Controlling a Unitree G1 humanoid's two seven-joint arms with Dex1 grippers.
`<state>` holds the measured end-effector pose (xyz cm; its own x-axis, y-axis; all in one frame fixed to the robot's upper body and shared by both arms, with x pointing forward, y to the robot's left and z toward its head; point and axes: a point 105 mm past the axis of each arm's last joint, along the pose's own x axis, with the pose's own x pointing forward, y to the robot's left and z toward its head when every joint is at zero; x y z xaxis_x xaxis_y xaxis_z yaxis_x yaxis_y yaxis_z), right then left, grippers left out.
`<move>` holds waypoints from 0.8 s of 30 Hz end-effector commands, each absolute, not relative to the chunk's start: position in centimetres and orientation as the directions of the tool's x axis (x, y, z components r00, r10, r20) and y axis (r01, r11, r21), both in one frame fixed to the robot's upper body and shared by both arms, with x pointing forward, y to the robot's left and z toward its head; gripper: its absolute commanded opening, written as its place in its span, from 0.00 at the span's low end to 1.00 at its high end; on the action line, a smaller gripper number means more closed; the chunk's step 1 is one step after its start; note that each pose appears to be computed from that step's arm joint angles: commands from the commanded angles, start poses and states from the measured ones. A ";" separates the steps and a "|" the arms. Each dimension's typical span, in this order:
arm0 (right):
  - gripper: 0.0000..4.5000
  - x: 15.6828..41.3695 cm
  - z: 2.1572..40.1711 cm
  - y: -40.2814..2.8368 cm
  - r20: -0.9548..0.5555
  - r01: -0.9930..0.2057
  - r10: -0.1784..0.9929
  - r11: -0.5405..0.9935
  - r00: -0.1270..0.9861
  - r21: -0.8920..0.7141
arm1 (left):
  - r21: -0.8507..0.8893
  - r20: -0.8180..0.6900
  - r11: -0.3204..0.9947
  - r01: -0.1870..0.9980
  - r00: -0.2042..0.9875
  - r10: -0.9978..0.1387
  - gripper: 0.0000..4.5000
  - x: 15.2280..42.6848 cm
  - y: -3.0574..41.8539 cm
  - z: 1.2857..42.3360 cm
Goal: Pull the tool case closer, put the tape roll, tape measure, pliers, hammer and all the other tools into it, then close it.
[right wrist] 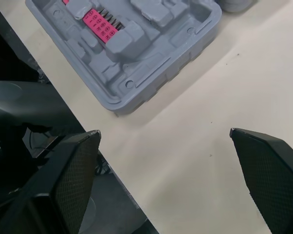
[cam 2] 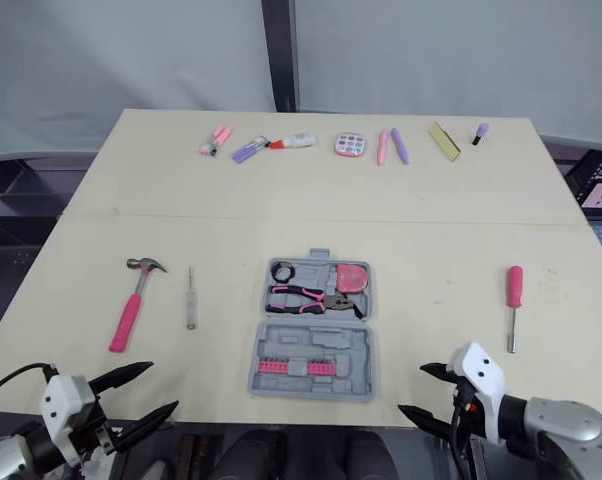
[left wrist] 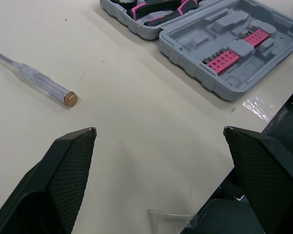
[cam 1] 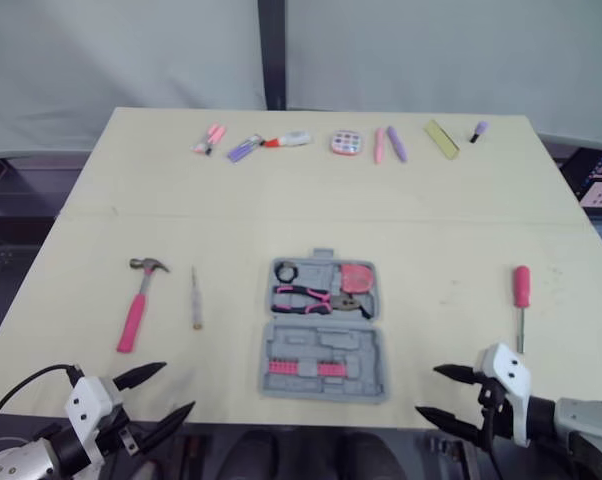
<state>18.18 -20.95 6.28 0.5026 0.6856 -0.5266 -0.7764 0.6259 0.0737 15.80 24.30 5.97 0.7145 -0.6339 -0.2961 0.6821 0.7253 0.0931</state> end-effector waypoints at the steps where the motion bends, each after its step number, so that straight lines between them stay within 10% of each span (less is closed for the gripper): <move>1: 1.00 18.0 7.0 -20.9 -0.507 -0.792 0.703 0.607 0.498 0.065 | 0.100 -0.287 0.717 0.690 0.710 -0.643 1.00 15.7 24.2 6.2; 24: 1.00 19.1 11.8 -17.8 -0.173 -0.827 0.811 0.526 0.558 -0.199 | -0.058 -0.171 0.960 0.275 0.944 -0.281 1.00 20.1 22.6 11.3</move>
<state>18.98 -17.76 11.26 0.5597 0.8070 -0.1885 -0.8275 0.5321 -0.1792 19.81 22.63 9.66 0.9307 -0.3093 -0.1953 0.2965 0.9506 -0.0920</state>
